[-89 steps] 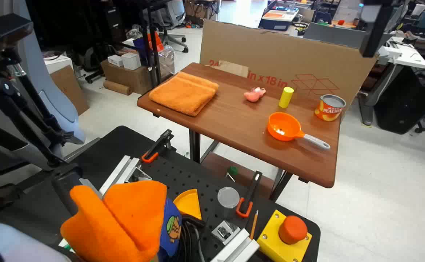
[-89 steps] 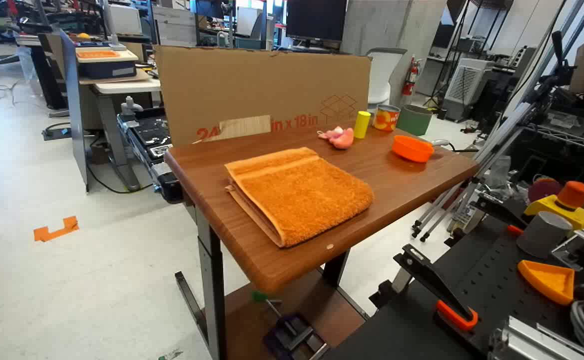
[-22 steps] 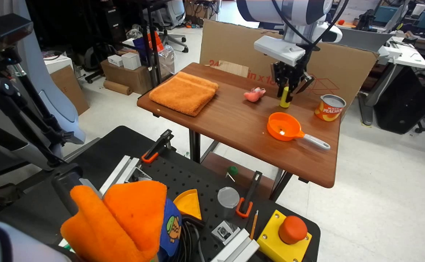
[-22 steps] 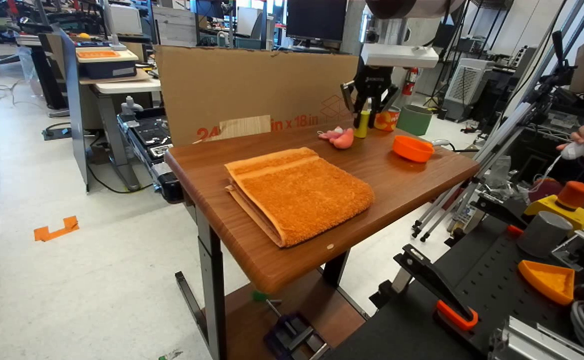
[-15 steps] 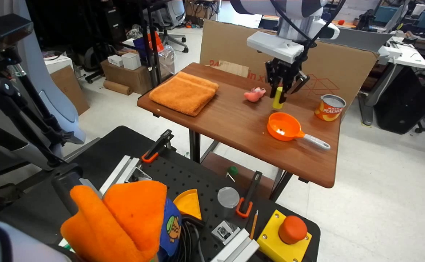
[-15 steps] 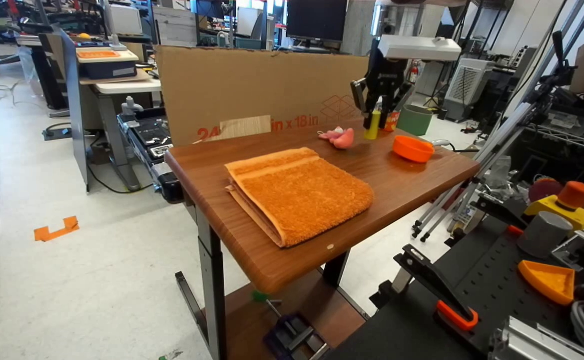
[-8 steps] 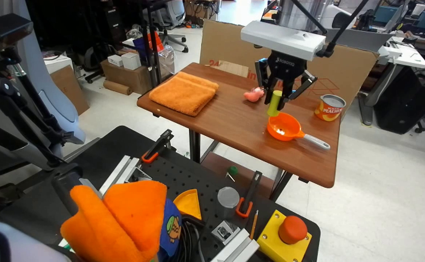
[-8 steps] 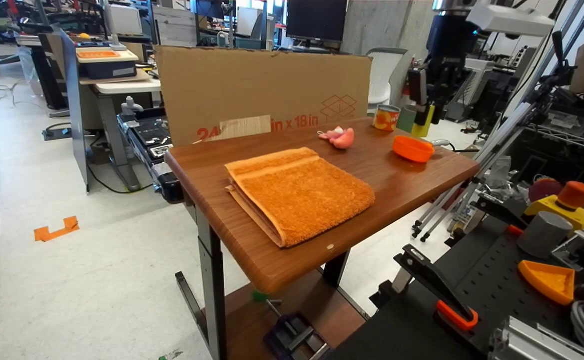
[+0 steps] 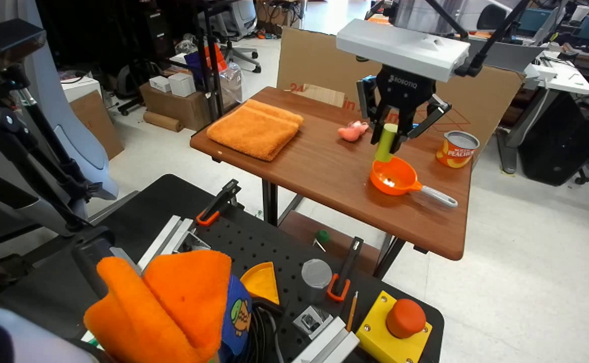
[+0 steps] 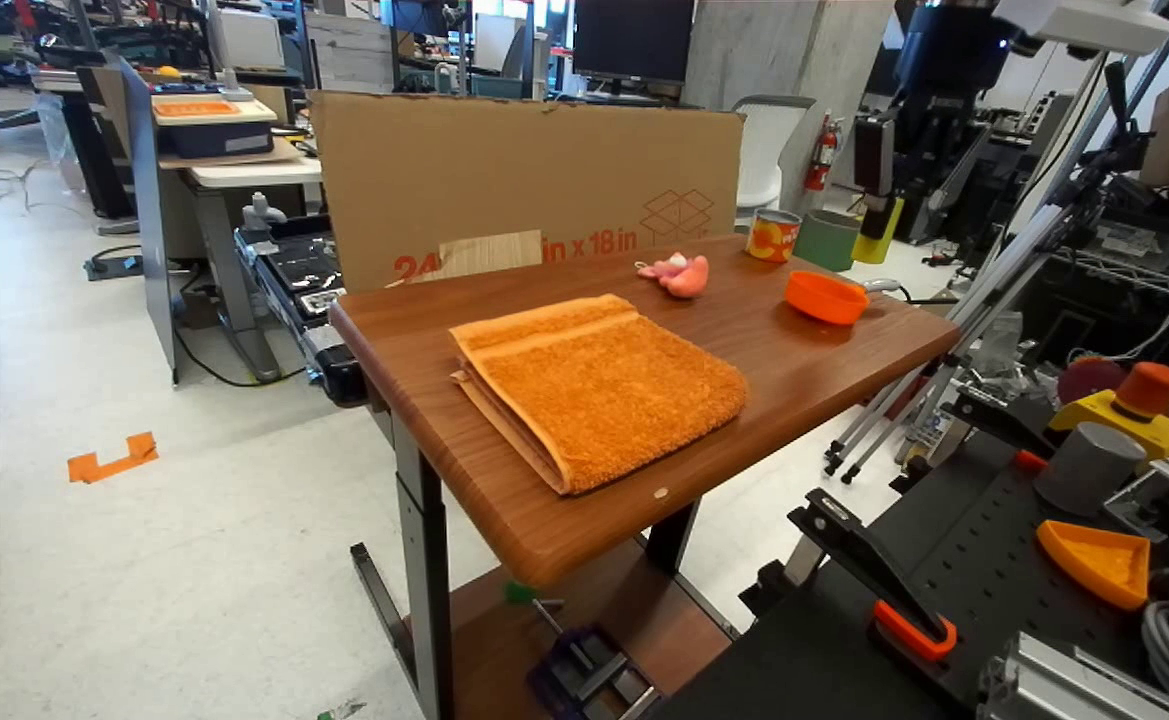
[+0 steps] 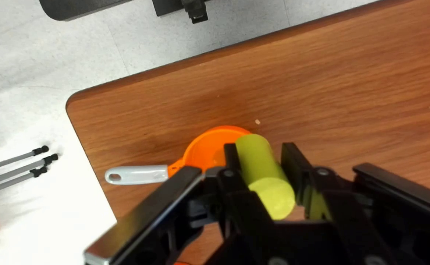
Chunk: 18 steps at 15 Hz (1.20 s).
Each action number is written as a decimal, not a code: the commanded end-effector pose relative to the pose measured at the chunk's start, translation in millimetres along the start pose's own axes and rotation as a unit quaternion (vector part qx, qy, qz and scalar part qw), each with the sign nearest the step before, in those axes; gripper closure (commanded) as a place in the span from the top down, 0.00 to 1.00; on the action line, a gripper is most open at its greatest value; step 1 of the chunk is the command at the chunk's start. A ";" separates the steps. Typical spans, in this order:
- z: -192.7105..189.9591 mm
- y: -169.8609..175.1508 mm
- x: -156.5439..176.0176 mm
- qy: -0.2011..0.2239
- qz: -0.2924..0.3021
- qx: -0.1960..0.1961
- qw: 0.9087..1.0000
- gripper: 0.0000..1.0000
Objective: Put the yellow block on the orange pan
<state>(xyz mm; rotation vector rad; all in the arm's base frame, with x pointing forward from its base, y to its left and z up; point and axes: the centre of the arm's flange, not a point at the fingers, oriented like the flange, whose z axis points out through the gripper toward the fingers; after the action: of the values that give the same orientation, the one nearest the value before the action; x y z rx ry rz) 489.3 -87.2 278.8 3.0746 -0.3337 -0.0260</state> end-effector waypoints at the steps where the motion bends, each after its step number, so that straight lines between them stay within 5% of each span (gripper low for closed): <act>1: 4.9 -1.1 28.8 0.027 0.020 -0.004 0.999 0.17; 9: 38.0 17.3 59.3 0.013 0.071 -0.034 0.997 0.17; 18: 88.5 15.1 55.3 -0.010 0.073 -0.052 0.996 0.17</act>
<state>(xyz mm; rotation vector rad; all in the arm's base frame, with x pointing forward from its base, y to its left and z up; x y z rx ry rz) 534.8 -122.7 203.7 2.9645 -0.5633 -0.0928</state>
